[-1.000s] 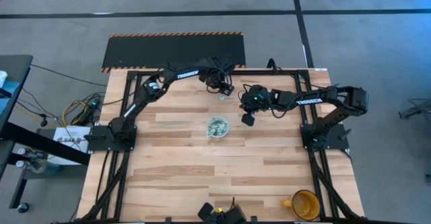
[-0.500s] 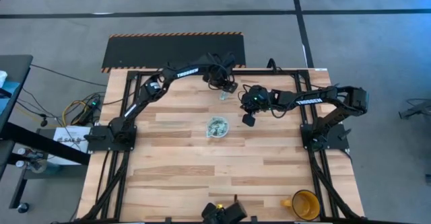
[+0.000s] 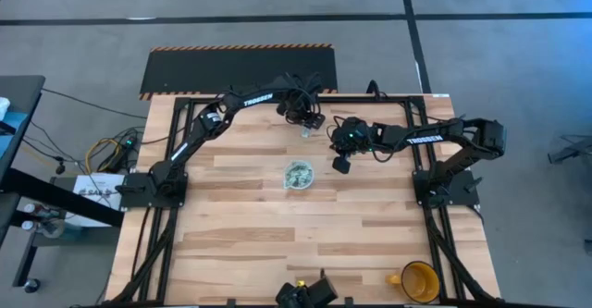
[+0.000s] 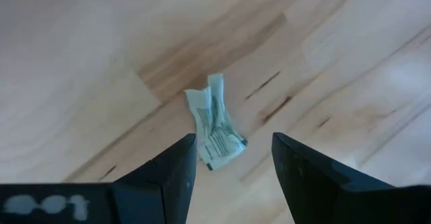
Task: Pick and place Stevia / Truvia into bins
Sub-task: Put the green stevia packet into the transparent container
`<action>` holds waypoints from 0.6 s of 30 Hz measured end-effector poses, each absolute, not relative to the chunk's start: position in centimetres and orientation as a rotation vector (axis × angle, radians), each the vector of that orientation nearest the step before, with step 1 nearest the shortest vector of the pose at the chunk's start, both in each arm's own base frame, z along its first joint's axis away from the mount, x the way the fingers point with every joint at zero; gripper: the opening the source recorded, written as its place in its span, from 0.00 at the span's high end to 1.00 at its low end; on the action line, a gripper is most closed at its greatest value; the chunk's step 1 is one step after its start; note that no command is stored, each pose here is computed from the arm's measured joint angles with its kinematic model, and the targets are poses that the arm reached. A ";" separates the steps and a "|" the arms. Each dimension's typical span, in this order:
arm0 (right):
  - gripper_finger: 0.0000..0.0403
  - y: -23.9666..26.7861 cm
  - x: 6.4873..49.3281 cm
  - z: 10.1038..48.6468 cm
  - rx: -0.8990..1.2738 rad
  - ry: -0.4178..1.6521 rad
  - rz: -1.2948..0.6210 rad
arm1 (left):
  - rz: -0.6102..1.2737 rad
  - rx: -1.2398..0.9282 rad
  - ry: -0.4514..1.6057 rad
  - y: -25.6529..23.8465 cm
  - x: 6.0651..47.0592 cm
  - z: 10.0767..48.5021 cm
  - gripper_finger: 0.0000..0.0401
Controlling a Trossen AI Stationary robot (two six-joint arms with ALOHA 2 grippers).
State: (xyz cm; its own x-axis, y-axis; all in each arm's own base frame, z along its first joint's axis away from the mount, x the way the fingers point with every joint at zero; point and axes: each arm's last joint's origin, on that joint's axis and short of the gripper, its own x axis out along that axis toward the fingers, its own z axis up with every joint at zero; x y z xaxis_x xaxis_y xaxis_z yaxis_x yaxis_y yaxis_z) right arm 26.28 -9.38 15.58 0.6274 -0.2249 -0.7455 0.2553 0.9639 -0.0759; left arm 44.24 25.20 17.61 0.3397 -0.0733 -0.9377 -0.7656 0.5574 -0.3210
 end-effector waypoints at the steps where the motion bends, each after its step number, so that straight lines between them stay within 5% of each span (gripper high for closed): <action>1: 1.00 -9.4 26.3 15.6 0.038 0.849 -0.275 | 0.536 -0.893 1.155 25.1 44.3 17.6 0.54; 18: 1.00 -9.2 26.0 15.3 0.037 0.899 -0.264 | 0.594 -0.290 1.505 18.5 44.6 18.3 0.54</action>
